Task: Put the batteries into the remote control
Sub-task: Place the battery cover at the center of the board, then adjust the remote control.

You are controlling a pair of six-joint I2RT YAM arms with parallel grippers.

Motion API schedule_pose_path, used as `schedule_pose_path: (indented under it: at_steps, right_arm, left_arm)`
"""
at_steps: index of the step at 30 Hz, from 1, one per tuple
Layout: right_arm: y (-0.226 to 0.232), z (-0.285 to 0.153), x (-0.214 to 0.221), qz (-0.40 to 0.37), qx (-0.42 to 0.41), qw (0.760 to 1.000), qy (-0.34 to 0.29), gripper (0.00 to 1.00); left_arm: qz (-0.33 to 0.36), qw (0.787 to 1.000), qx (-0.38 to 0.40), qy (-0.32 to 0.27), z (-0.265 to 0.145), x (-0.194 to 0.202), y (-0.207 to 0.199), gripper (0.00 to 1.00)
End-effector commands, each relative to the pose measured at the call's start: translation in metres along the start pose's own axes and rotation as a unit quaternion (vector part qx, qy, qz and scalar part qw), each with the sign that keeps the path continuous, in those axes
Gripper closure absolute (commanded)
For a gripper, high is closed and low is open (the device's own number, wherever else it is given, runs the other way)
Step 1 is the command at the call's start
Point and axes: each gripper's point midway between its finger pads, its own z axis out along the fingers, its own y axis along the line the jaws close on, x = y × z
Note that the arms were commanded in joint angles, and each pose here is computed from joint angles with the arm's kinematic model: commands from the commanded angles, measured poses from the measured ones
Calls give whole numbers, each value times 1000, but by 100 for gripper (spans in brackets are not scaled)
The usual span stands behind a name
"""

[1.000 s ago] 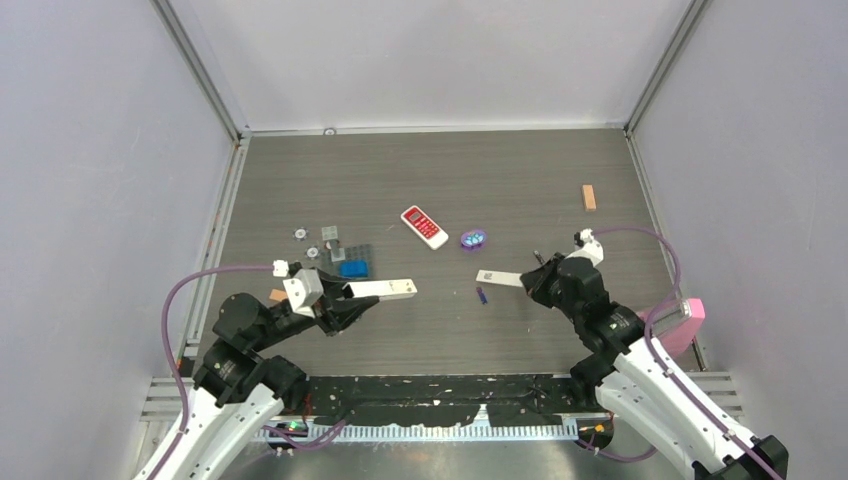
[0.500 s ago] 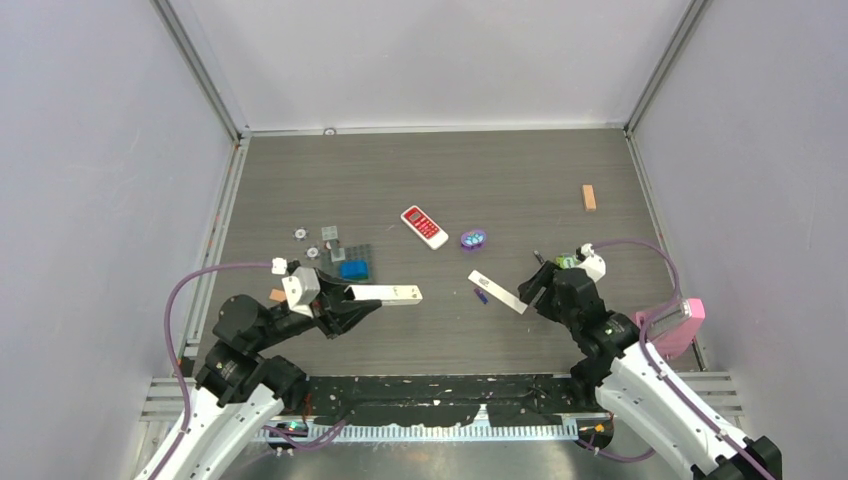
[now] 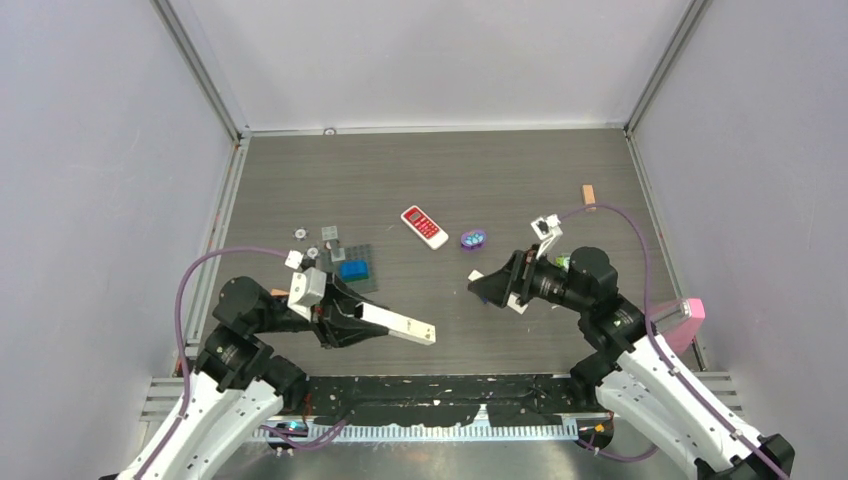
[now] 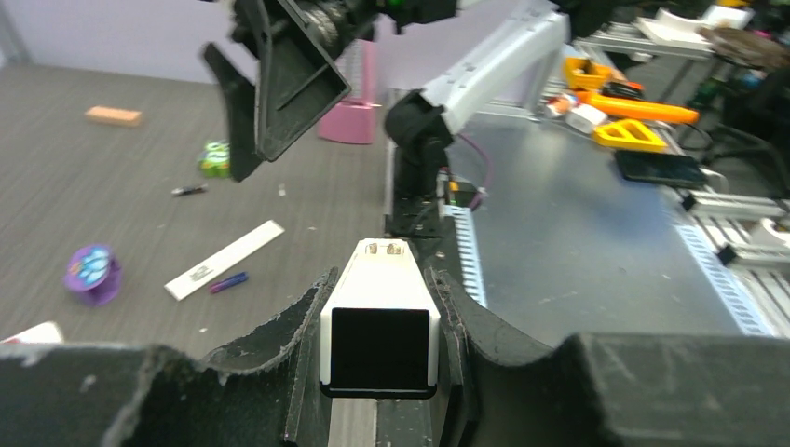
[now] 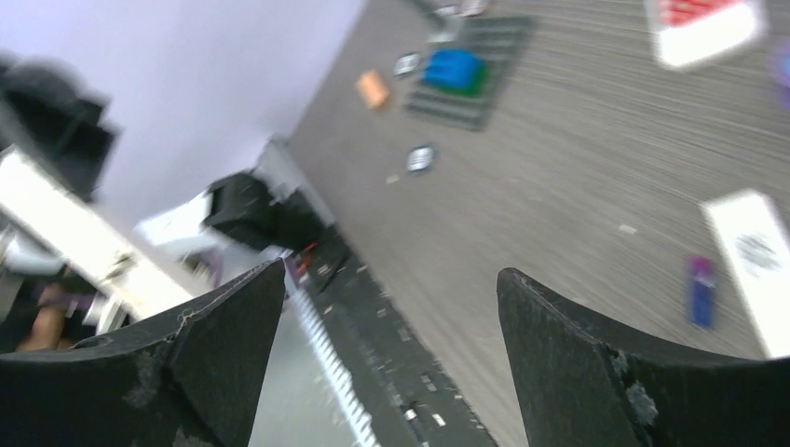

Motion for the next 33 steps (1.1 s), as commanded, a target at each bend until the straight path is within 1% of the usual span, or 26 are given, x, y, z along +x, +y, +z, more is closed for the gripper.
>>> schedule_pose_path:
  at_steps: [1, 2, 3, 4, 6, 9, 12, 13, 14, 19, 23, 25, 29, 33]
  right_arm:
    - [111, -18, -14, -115, -237, 965, 16, 11]
    - [117, -15, -11, -116, -250, 961, 25, 11]
    - [138, -19, -10, -123, -288, 949, 25, 11]
    - [143, -17, -8, -120, -302, 945, 32, 11]
    - [174, -25, -10, -132, -361, 923, 23, 10]
    - [198, -31, 5, -149, -407, 900, 51, 8]
    - [211, -29, 23, -171, -437, 878, 93, 7]
    - [214, -28, 34, -171, -448, 870, 116, 7]
    - [221, -30, 37, -174, -461, 861, 123, 7]
    - [232, -21, 54, -170, -485, 841, 168, 6]
    - [241, -25, 65, -162, -514, 820, 195, 6]
    - [246, -28, 68, -154, -534, 808, 197, 7]
    - [253, -33, 77, -132, -554, 791, 222, 12]
    - [256, -32, 83, -122, -557, 787, 234, 21]
  left_arm:
    - [21, 992, 121, -1, -2, -22, -41, 100]
    - [25, 990, 140, 1, -3, -22, -46, 100]
    - [32, 988, 151, 0, -4, -22, -49, 100]
    - [38, 987, 156, -1, -4, -24, -51, 100]
    - [54, 985, 165, -7, -6, -29, -55, 100]
    - [83, 978, 189, -13, -10, -37, -66, 100]
    - [106, 973, 206, -14, -13, -43, -73, 100]
    - [113, 971, 212, -14, -14, -45, -76, 100]
    - [120, 969, 217, -14, -15, -47, -77, 100]
    - [145, 962, 233, -11, -15, -48, -79, 100]
    - [141, 958, 249, 0, -14, -44, -77, 100]
    - [138, 957, 257, 4, -13, -45, -76, 100]
    - [136, 956, 261, 6, -11, -46, -74, 100]
    - [134, 960, 247, 5, -8, -44, -68, 100]
